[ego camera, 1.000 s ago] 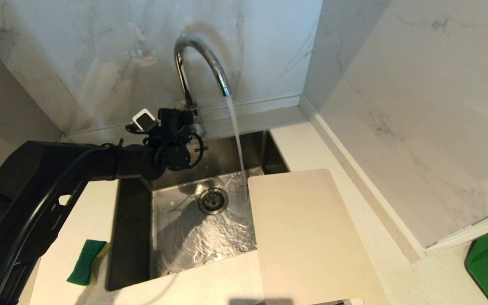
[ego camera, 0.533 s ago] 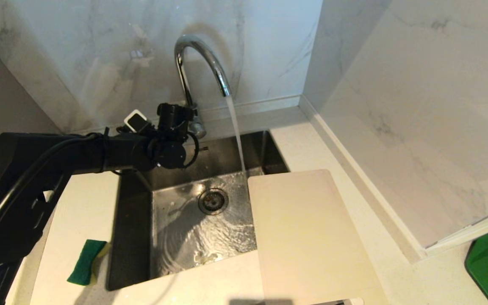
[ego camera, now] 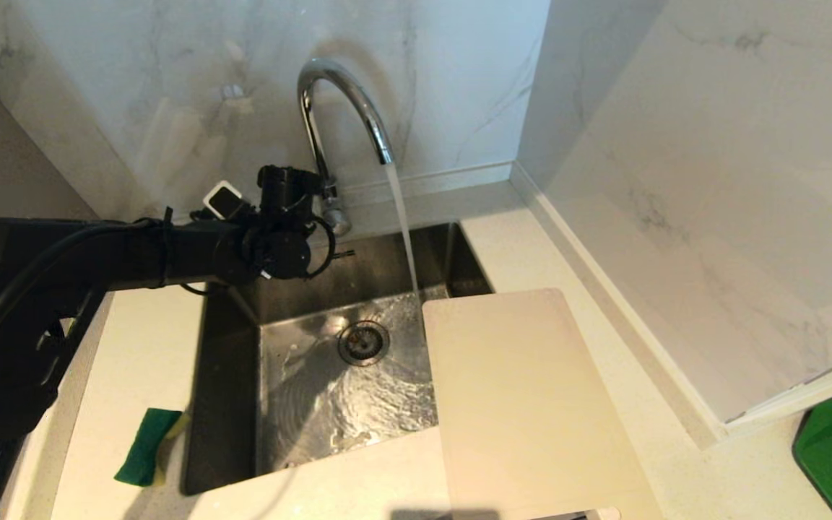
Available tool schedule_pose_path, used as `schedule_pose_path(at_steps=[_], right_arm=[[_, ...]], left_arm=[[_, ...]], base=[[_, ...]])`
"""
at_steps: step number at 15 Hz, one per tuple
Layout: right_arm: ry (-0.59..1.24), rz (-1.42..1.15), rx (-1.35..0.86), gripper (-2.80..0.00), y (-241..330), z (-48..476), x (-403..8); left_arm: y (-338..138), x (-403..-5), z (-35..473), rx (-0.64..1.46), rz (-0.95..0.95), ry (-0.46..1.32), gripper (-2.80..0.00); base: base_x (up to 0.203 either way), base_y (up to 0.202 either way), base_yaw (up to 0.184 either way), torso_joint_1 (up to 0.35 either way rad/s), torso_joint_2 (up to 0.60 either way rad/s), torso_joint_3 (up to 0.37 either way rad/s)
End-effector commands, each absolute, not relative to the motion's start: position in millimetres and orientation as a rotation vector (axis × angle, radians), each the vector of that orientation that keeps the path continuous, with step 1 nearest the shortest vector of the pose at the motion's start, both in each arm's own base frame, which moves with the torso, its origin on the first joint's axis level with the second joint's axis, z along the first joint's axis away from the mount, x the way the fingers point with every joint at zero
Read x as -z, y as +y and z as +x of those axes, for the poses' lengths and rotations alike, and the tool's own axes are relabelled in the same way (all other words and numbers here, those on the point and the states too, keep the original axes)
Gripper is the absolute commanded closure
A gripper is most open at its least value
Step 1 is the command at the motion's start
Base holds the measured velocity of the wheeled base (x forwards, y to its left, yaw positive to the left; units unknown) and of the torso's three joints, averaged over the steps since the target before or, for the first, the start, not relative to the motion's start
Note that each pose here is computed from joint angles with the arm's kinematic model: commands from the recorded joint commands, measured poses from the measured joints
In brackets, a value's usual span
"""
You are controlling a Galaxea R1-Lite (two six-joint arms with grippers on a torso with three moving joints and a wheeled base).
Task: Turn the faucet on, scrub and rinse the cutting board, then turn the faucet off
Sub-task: Turn on the tap
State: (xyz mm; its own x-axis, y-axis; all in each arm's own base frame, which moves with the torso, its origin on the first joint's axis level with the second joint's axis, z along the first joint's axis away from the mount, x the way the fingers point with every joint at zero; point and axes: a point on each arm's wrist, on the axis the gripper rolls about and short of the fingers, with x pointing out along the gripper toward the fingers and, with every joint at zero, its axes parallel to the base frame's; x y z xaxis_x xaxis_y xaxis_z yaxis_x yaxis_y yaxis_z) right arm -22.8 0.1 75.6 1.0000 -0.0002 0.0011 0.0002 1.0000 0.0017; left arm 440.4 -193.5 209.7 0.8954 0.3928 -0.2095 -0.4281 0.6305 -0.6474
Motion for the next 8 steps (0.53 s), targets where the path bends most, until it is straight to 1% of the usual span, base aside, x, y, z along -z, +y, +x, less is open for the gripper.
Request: schedule_pose_path(at_steps=[1, 8], right_arm=[[-0.002, 0.002, 0.0, 0.0, 0.1, -22.8, -75.6], [-0.002, 0.002, 0.0, 0.0, 0.1, -22.8, -75.6]], left_arm=[[-188.1, -244.0, 428.6, -0.435, -0.81, -0.03, -2.8], [-177.5, -292.5, 403.1, -0.387, -0.836, -0.114, -2.8]], base=[[0.0, 0.0, 0.0, 0.0, 0.0, 0.0], [0.0, 0.0, 0.0, 0.0, 0.0, 0.0]])
